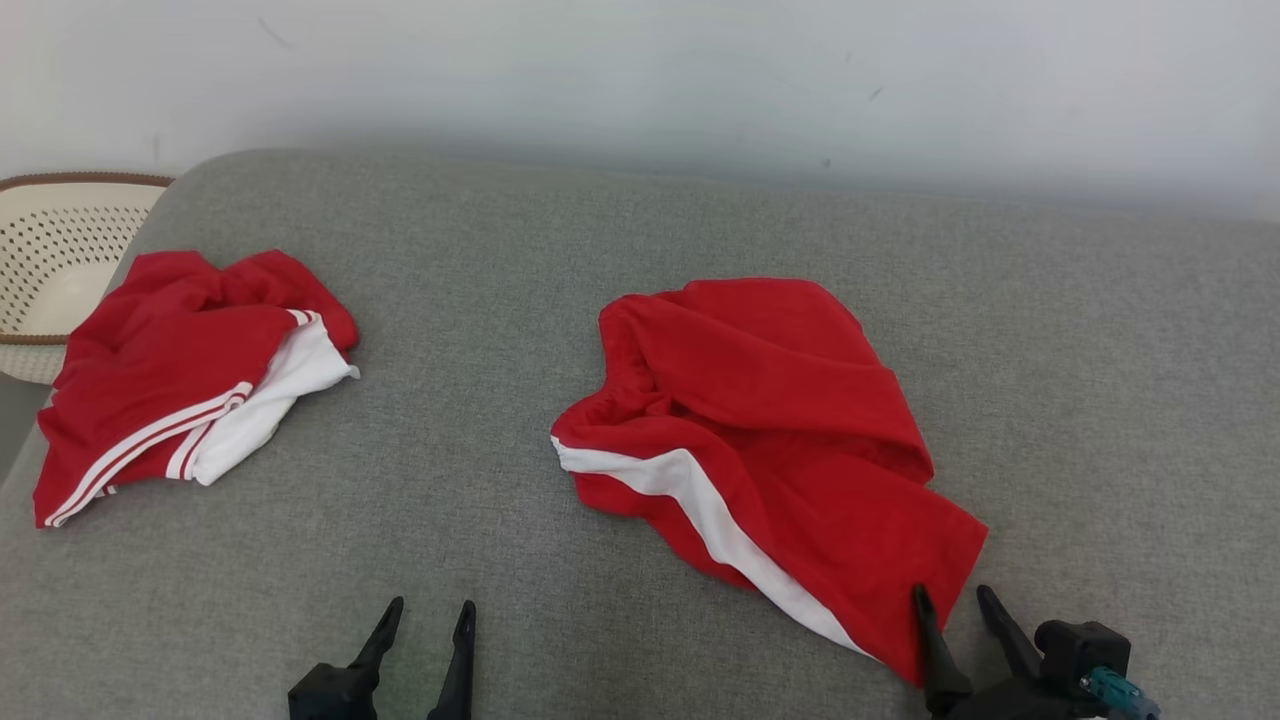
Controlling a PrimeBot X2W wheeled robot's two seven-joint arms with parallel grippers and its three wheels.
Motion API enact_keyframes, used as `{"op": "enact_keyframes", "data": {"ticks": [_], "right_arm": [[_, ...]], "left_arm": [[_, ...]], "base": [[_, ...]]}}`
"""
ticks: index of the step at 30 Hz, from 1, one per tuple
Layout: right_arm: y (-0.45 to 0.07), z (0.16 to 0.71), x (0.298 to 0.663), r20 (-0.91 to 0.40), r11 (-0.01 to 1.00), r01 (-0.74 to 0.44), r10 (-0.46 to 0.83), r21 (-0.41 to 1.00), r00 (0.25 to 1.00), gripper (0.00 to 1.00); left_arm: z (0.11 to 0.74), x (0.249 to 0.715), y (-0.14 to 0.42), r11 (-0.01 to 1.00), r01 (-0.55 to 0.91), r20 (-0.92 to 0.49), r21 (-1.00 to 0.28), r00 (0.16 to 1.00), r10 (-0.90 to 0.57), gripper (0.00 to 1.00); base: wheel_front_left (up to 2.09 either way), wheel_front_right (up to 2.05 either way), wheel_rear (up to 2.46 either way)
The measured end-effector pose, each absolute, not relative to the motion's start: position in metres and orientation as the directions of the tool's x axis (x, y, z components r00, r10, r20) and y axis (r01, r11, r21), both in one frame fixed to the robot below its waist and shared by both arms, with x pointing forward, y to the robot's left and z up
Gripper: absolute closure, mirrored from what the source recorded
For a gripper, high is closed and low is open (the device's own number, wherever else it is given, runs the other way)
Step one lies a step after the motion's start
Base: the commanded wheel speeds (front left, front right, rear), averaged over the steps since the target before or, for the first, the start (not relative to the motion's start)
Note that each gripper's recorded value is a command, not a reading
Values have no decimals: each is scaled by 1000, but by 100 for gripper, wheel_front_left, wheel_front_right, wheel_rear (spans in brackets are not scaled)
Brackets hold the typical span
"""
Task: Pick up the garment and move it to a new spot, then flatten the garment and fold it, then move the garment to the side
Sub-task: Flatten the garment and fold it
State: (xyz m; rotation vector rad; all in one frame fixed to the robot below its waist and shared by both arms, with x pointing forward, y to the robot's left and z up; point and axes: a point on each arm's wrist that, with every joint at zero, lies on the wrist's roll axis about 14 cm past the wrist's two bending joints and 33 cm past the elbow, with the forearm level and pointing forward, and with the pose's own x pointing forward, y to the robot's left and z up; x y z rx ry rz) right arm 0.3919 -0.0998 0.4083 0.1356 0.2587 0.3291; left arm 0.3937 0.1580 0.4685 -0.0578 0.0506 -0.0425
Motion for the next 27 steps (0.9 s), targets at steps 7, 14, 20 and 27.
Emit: {"op": "enact_keyframes", "data": {"ticks": [7,14,20,27], "right_arm": [[-93,406,395,-231,932,-314,351,180,907,31],[-81,418,402,-186,920,-342,376,191,908,100],[-90,439,427,-115,928,-324,348,186,930,100],[-122,441,472,-129,956,-278,289,98,949,100]], "left_arm": [[468,397,160,998,37,-51,-56,998,-40,0],[467,397,163,998,28,-52,-56,998,-31,0],[466,400,161,998,36,-54,-56,998,-39,0],[467,408,157,997,59,-51,-53,997,-62,0]], "base": [[0,0,0],[0,0,0],[0,0,0],[0,0,0]]}}
